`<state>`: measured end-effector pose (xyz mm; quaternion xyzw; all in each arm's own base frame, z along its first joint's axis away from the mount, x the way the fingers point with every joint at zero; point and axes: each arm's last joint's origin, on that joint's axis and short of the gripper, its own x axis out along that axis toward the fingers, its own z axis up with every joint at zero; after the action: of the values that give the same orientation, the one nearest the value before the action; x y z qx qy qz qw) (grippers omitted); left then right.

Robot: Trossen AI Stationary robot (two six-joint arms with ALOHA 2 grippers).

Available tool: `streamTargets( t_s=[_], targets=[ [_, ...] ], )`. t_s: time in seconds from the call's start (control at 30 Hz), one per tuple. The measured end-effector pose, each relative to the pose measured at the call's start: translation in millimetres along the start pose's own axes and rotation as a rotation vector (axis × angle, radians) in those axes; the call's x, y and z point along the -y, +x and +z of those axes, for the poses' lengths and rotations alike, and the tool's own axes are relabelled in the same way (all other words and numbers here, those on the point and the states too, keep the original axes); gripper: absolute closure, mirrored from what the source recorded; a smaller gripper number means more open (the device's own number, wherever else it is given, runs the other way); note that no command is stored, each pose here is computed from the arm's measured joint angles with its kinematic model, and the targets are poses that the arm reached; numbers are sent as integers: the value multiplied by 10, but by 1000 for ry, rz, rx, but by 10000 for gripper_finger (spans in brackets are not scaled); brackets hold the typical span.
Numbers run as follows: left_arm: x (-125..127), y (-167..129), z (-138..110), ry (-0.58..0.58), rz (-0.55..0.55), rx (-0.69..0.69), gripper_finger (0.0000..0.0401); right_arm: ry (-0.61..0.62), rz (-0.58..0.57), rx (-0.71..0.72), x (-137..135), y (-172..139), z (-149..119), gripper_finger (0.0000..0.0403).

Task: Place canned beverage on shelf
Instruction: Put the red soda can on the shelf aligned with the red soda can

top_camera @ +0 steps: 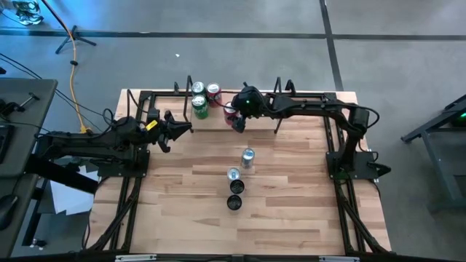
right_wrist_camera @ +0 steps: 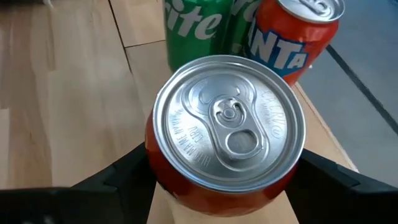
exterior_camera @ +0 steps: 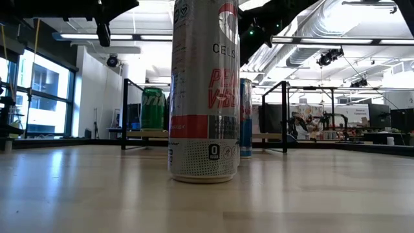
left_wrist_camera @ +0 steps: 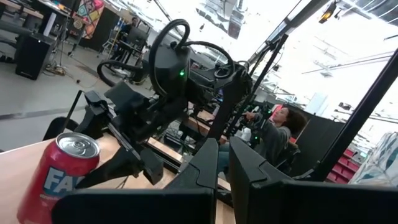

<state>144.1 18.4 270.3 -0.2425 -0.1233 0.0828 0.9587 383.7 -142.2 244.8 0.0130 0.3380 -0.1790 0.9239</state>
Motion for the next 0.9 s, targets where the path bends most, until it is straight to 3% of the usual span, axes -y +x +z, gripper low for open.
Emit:
streamTargets(
  t_s=[0.43,0.9],
  targets=[
    [0,0,1,-1,0,1,400,-59,0,-53,25,118,-96,91],
    [-3,0,-3,0,3,-3,400,-2,-8,-62,50,123,-108,88]
  ],
)
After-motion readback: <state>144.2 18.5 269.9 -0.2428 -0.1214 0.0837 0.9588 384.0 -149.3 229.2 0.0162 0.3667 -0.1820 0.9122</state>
